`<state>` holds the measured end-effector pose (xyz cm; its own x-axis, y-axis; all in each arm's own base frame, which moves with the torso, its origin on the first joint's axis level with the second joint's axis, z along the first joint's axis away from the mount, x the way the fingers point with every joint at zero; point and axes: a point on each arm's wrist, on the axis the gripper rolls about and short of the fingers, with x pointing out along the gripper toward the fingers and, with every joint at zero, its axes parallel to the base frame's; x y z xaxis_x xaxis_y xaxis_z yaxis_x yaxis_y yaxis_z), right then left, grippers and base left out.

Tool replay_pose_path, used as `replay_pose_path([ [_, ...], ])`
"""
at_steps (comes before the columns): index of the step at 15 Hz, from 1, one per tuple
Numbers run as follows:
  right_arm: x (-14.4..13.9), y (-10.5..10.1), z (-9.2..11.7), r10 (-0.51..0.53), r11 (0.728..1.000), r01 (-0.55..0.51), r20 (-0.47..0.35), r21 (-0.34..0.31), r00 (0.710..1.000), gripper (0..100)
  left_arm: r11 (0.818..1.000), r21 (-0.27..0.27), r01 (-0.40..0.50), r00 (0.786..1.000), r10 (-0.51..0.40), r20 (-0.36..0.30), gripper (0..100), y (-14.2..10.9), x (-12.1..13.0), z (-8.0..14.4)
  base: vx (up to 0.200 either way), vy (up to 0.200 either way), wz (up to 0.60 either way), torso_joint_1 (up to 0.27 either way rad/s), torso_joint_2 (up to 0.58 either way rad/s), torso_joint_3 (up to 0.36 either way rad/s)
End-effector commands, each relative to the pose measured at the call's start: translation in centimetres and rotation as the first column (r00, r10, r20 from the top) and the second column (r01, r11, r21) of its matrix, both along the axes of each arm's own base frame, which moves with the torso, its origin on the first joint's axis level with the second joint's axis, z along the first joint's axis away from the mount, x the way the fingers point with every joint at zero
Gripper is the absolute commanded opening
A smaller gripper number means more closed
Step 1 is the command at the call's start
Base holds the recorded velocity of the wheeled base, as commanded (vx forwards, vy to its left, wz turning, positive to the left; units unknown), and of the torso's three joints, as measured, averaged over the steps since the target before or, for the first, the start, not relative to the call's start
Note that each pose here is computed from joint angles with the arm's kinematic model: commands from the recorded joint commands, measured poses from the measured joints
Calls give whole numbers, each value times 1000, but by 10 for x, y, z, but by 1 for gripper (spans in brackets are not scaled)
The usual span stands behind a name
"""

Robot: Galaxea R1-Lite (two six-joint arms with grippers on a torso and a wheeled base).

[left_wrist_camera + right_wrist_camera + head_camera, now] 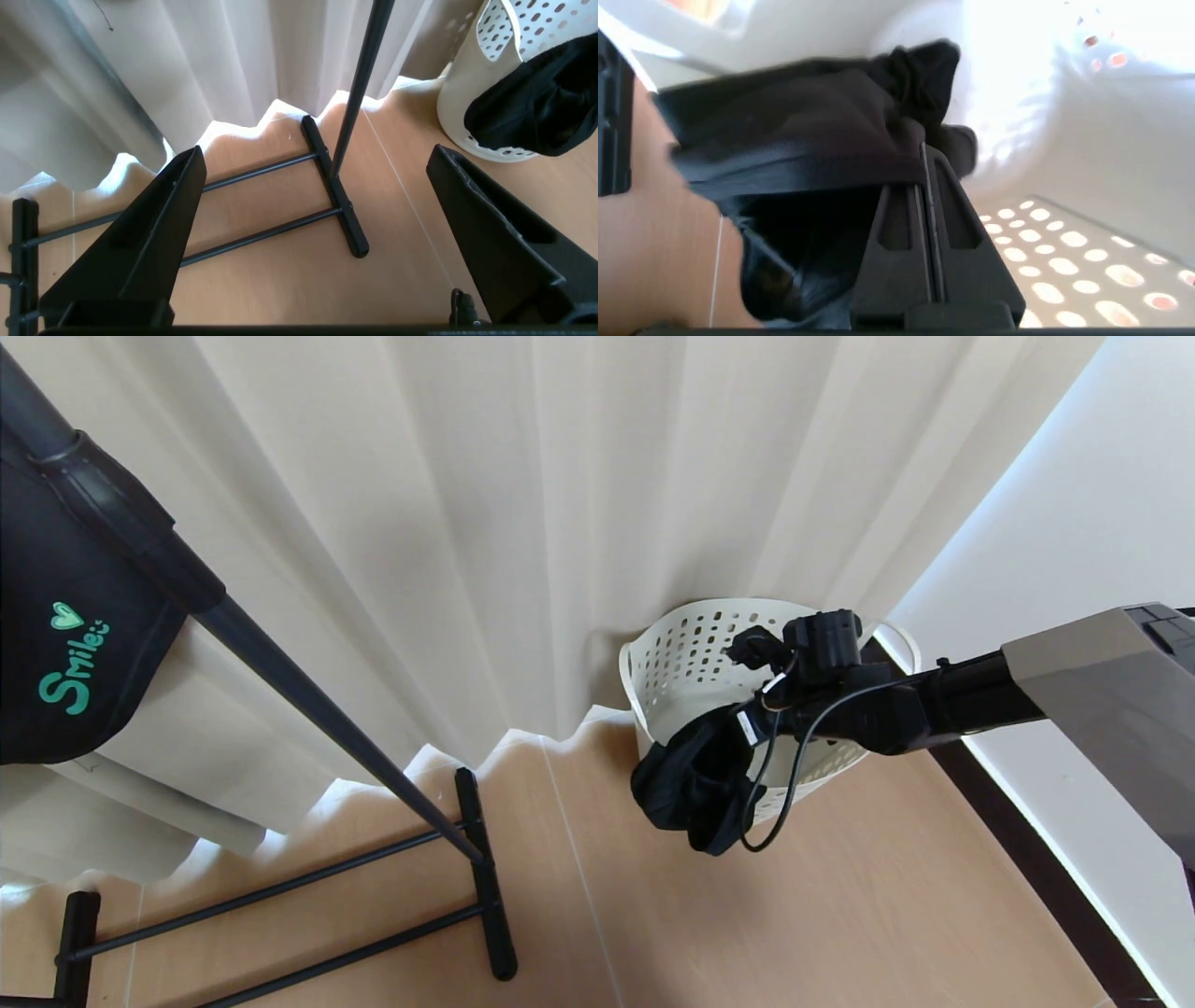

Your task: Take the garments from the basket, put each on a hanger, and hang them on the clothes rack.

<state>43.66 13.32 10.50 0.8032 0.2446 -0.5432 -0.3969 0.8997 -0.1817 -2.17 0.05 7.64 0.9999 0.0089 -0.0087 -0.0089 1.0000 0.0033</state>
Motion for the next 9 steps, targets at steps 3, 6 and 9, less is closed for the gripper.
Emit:
replay_pose_path([
  [3, -25, 6, 23, 29, 999, -30, 53, 13, 998, 0, 1000, 0, 0, 1000, 0, 1, 100, 0, 0, 0, 0, 0, 0, 0, 0, 0],
  [6, -53, 5, 51, 50, 998, -53, 87, 25, 995, 0, 1000, 0, 0, 1000, 0, 1, 100, 0, 0, 0, 0, 0, 0, 0, 0, 0],
  [9, -99, 6, 88, 91, 994, -99, 145, 46, 985, 0, 1000, 0, 0, 1000, 0, 1, 100, 0, 0, 0, 0, 0, 0, 0, 0, 0],
])
